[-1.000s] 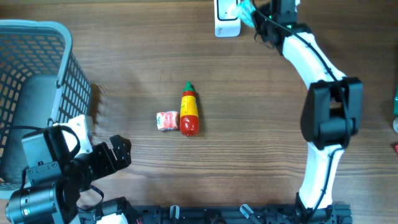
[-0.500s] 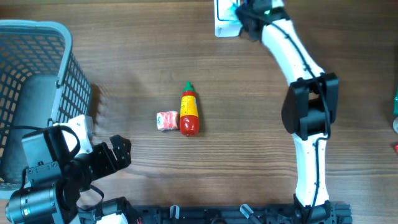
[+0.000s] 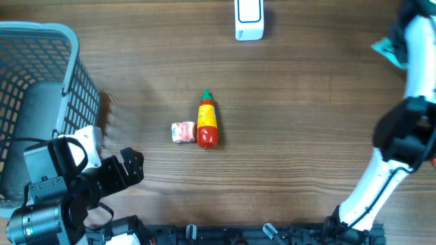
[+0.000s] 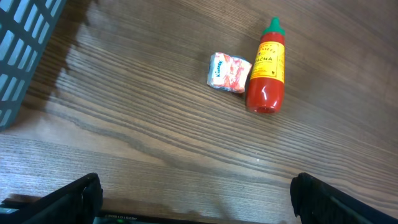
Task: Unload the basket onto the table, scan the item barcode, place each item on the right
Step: 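Carry the wipes packet right with the right gripper and drop it, then reach the right gripper to the chili sauce bottle and grasp it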
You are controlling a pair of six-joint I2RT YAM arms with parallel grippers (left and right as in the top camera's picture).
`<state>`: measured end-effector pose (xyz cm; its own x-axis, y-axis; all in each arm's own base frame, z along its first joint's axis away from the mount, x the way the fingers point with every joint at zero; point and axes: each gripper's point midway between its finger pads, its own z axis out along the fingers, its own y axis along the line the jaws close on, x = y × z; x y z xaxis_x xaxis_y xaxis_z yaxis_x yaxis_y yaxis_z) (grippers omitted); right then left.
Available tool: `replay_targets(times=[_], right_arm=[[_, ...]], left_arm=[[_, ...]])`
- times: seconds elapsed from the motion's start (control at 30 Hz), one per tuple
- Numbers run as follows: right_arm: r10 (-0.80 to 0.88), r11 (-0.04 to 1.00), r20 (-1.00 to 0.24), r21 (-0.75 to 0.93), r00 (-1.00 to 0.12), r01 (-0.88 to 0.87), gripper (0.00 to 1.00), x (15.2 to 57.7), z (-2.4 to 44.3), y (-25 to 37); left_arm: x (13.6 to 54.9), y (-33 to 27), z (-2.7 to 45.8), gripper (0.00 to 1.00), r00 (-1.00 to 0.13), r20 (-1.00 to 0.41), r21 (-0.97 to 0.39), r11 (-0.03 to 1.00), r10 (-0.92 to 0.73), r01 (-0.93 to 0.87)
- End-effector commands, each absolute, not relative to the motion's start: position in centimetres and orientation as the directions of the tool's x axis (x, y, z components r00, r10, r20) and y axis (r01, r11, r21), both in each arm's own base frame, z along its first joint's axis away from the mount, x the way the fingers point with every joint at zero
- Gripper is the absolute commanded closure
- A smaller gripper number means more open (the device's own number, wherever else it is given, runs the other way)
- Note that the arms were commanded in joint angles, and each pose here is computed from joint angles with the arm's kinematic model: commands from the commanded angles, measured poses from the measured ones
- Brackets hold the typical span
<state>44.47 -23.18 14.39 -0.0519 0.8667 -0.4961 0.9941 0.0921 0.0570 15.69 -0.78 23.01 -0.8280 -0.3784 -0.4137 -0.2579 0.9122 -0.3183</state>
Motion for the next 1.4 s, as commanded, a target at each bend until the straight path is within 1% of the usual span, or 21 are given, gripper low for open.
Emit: replay_targets(times=[0.0,0.03,0.07,0.1,0.13,0.17,0.2,0.23,0.27,0.37,0.4,0.5,0.57,0.63,0.73,0.8,0.93,1.03,1.1,1.2,1.37], right_arm=[[0.87,-0.044,-0.492,-0.062,0.008,0.997,0.91,38.5,10.5,-29.2],[0.882,-0.038,-0.472,-0.079,-0.004,0.996,0.92,37.4,9.1,-30.3],[0.899,0.001,-0.436,-0.078,-0.035,0.997,0.85,37.0,7.7,-31.0],[0.914,0.053,-0.399,-0.06,-0.073,0.997,0.63,37.2,6.8,-31.2],[0.928,0.123,-0.35,-0.029,-0.125,0.992,0.37,37.6,6.4,-31.2],[0.935,0.162,-0.319,0.002,-0.153,0.987,0.2,38.0,6.3,-31.0],[0.941,0.186,-0.295,0.047,-0.164,0.982,0.13,38.6,7.0,-30.9],[0.946,0.19,-0.283,0.085,-0.159,0.978,0.11,39.1,8.1,-30.6],[0.947,0.201,-0.28,0.127,-0.159,0.971,0.01,39.7,9.5,-30.3],[0.939,0.281,-0.272,0.265,-0.208,0.922,0.01,41.7,14.1,-27.8],[0.931,0.333,-0.264,0.327,-0.253,0.884,0.01,42.5,16.1,-26.0],[0.841,0.54,-0.262,0.475,-0.474,0.695,0.01,44.3,21.1,-19.2],[0.725,0.662,-0.27,0.529,-0.634,0.531,0.0,44.7,23.5,-12.9],[0.629,0.716,-0.229,0.543,-0.743,0.439,0.01,44.1,24.0,-7.2],[0.391,0.831,-0.162,0.485,-0.906,0.272,0.0,42.5,21.9,2.9],[0.275,0.866,-0.128,0.464,-0.953,0.187,0.0,41.3,20.4,7.7],[0.033,0.854,-0.014,0.521,-0.999,0.021,0.0,36.7,16.7,18.2],[-0.074,0.847,-0.003,0.527,-0.997,-0.064,0.0,33.7,12.9,24.5],[-0.041,0.838,0.019,0.545,-0.999,-0.024,0.0,32.1,9.6,27.9],[0.014,0.835,0.076,0.548,-0.997,0.053,0.0,30.3,5.0,29.3],[-0.016,0.831,0.117,0.553,-0.993,0.052,0.0,28.7,2.7,30.7]], left_arm=[[15.7,-0.7,23.0,0.0,-0.824,-0.414,-0.32,0.909,-0.387,-0.267],[15.7,-0.7,23.0,0.0,-0.824,-0.414,-0.32,0.909,-0.387,-0.267],[15.7,-0.7,23.0,0.0,-0.824,-0.414,-0.32,0.909,-0.388,-0.267],[15.7,-0.7,23.0,0.0,-0.824,-0.414,-0.32,0.909,-0.387,-0.267],[15.7,-0.7,23.0,0.0,-0.824,-0.414,-0.32,0.909,-0.387,-0.267],[15.7,-0.7,23.0,0.0,-0.824,-0.414,-0.32,0.909,-0.388,-0.267],[15.7,-0.7,23.0,0.0,-0.824,-0.414,-0.32,0.909,-0.387,-0.267],[15.7,-0.7,23.0,0.0,-0.824,-0.414,-0.32,0.909,-0.387,-0.267],[15.7,-0.7,23.0,0.0,-0.824,-0.414,-0.32,0.909,-0.387,-0.267],[15.7,-0.7,23.0,0.0,-0.824,-0.414,-0.32,0.909,-0.388,-0.267],[15.7,-0.7,23.0,0.0,-0.824,-0.414,-0.32,0.909,-0.387,-0.267],[15.7,-0.7,23.0,0.0,-0.824,-0.414,-0.32,0.909,-0.387,-0.267],[15.7,-0.7,23.0,0.0,-0.824,-0.414,-0.32,0.909,-0.387,-0.267],[15.7,-0.7,23.0,0.0,-0.824,-0.414,-0.32,0.909,-0.387,-0.267],[15.7,-0.7,23.0,0.0,-0.824,-0.414,-0.32,0.909,-0.387,-0.267],[15.7,-0.7,23.0,0.0,-0.824,-0.414,-0.32,0.909,-0.388,-0.267],[15.7,-0.7,23.0,0.0,-0.824,-0.414,-0.32,0.909,-0.388,-0.267],[15.7,-0.7,23.0,0.0,-0.824,-0.414,-0.32,0.909,-0.388,-0.267],[15.7,-0.7,23.0,0.0,-0.824,-0.414,-0.32,0.909,-0.388,-0.267],[15.7,-0.7,23.0,0.0,-0.824,-0.414,-0.32,0.909,-0.387,-0.266],[15.7,-0.7,23.0,0.0,-0.824,-0.414,-0.32,0.909,-0.388,-0.267]])
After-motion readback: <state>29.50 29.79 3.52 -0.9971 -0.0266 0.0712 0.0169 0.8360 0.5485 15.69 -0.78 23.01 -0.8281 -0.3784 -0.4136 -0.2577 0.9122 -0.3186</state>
